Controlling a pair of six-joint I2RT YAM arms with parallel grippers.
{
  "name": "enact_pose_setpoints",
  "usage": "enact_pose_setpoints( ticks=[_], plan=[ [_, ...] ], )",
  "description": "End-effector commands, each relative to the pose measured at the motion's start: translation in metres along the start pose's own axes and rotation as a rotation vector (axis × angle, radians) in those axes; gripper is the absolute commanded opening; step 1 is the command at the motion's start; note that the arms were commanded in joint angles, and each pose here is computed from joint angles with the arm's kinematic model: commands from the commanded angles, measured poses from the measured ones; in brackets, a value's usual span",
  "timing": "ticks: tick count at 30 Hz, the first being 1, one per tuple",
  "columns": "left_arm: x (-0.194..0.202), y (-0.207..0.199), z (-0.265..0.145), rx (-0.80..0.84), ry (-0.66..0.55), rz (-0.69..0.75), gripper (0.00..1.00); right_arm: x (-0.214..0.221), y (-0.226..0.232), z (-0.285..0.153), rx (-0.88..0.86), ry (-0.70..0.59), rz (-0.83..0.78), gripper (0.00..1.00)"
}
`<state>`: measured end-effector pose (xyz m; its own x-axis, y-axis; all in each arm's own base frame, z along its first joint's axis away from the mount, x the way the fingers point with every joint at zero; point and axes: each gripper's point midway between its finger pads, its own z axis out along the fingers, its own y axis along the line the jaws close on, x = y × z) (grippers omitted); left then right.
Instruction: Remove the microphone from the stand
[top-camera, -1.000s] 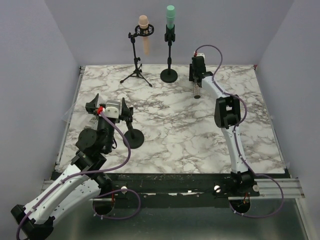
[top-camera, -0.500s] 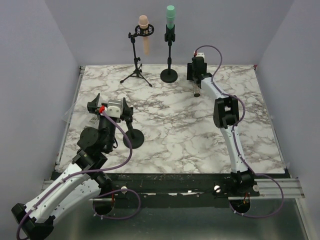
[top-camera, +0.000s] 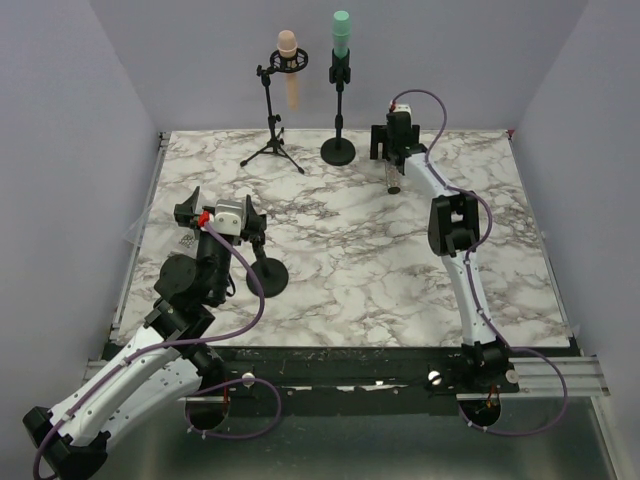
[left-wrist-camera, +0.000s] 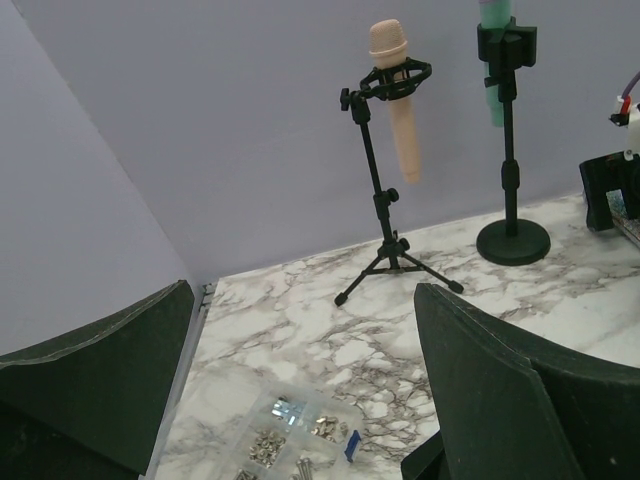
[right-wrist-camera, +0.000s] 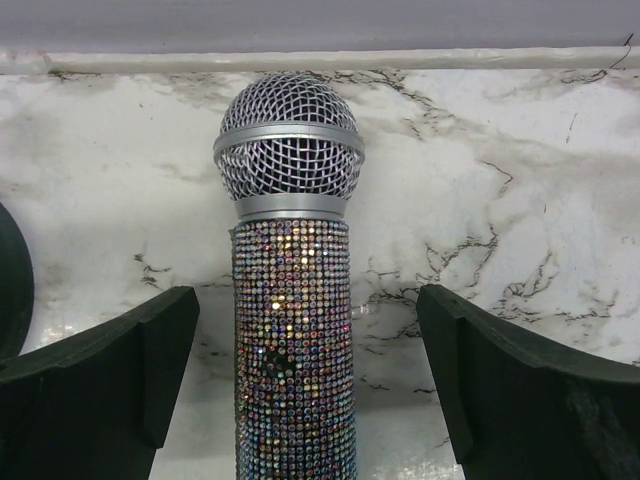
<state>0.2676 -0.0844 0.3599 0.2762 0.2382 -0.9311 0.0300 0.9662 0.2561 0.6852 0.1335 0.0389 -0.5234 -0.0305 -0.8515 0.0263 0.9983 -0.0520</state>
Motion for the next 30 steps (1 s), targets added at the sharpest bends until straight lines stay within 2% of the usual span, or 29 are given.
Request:
enact_pose_setpoints(
  ticks=[1, 8, 13, 25, 30],
  plan=[
    [0.002, 0.002, 0.000, -0.010, 0.005, 0.005, 0.94, -0.059, 0.004, -0.037, -0.054, -0.070, 0.027, 1.00],
    [0.003, 0.002, 0.000, -0.014, 0.009, 0.005, 0.94, -0.125, 0.002, -0.094, -0.091, -0.165, 0.108, 1.00],
    [0.002, 0.003, -0.001, -0.013, 0.008, 0.005, 0.94, -0.158, 0.018, -0.136, -0.196, -0.231, 0.172, 1.00],
    [0.001, 0.002, 0.000, -0.012, 0.005, 0.000, 0.94, -0.227, 0.085, -0.259, -0.434, -0.465, 0.232, 1.00],
    [0.000, 0.003, -0.001, -0.012, 0.006, -0.002, 0.94, -0.246, 0.120, -0.276, -0.465, -0.547, 0.209, 1.00]
  ],
)
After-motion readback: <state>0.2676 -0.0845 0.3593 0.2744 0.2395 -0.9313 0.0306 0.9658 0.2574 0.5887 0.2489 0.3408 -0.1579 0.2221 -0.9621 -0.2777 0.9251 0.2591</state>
